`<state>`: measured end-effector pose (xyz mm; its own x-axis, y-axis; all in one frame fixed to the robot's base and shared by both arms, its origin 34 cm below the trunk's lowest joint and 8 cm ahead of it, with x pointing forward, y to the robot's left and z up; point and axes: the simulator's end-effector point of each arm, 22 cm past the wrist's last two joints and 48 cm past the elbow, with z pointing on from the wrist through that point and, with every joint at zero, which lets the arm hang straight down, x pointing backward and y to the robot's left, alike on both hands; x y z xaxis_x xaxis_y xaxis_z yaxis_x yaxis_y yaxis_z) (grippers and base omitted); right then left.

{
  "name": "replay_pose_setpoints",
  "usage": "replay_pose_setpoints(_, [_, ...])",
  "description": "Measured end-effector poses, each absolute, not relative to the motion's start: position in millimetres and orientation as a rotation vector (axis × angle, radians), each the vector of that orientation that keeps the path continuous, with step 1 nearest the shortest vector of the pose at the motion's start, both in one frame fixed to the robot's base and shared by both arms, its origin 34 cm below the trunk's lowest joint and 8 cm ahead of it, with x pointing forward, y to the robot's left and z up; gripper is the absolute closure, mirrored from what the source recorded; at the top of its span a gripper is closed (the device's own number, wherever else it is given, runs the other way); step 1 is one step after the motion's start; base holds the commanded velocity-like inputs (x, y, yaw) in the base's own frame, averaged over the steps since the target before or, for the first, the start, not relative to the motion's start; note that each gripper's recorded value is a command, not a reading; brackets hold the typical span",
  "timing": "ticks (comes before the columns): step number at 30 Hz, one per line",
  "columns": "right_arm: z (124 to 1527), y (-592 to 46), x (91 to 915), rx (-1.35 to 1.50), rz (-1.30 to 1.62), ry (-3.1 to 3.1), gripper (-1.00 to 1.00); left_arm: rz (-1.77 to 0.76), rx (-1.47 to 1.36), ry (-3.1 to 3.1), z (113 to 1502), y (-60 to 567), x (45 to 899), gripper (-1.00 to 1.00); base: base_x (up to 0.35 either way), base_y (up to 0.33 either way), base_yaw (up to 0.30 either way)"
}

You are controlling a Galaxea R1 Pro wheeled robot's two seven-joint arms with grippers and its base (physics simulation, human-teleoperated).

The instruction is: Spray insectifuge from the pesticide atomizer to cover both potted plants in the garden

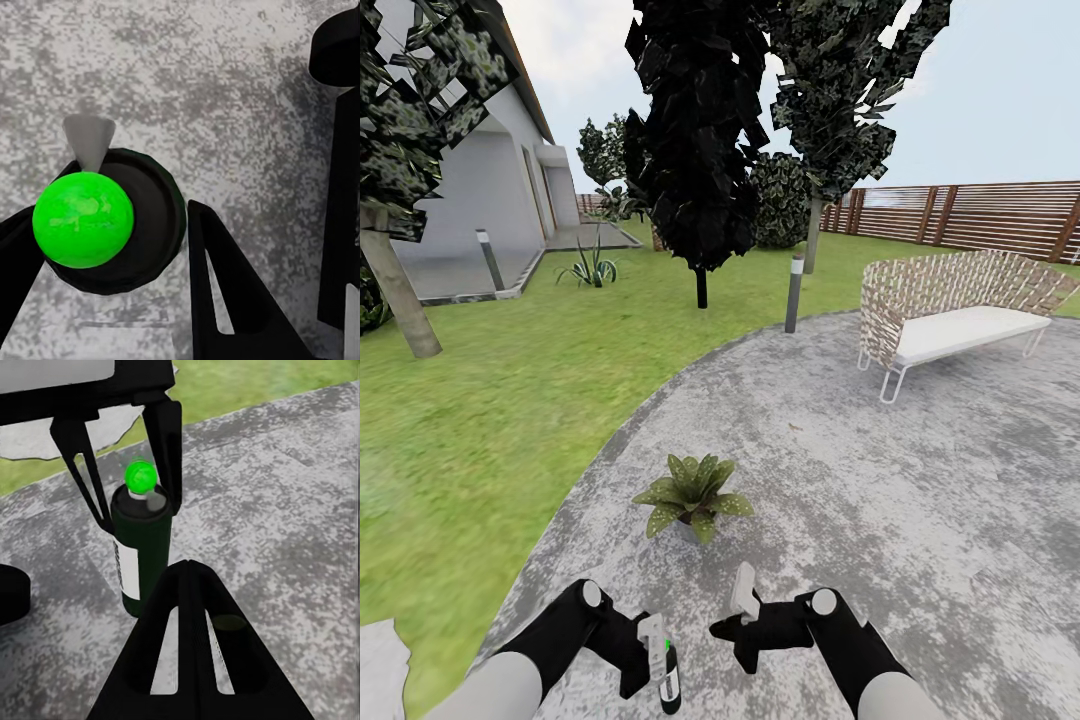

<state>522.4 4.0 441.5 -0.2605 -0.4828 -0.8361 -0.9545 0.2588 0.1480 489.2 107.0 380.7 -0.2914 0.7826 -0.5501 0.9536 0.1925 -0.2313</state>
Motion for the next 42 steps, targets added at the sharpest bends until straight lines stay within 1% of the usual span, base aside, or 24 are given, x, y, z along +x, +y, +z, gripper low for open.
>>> replay_pose_setpoints(5, [441, 6, 520, -1.323, 0.896, 1.848, 1.00, -0.790, 1.658, 2.150, 382, 99, 487, 1.00, 0.000, 0.000, 0.000])
replay_pose_setpoints(10, [437, 18, 505, -1.435, 0.903, 1.816, 1.00, -0.801, 1.690, 2.129, 382, 89, 483, 1.00, 0.000, 0.000, 0.000])
replay_pose_setpoints(34, [438, 17, 507, -1.439, 0.893, 1.810, 1.00, -0.818, 1.770, 2.116, 375, 89, 467, 1.00, 0.000, 0.000, 0.000])
replay_pose_setpoints(42, [438, 17, 507, -1.439, 0.893, 1.809, 1.00, -0.842, 1.760, 2.093, 379, 73, 466, 1.00, 0.000, 0.000, 0.000])
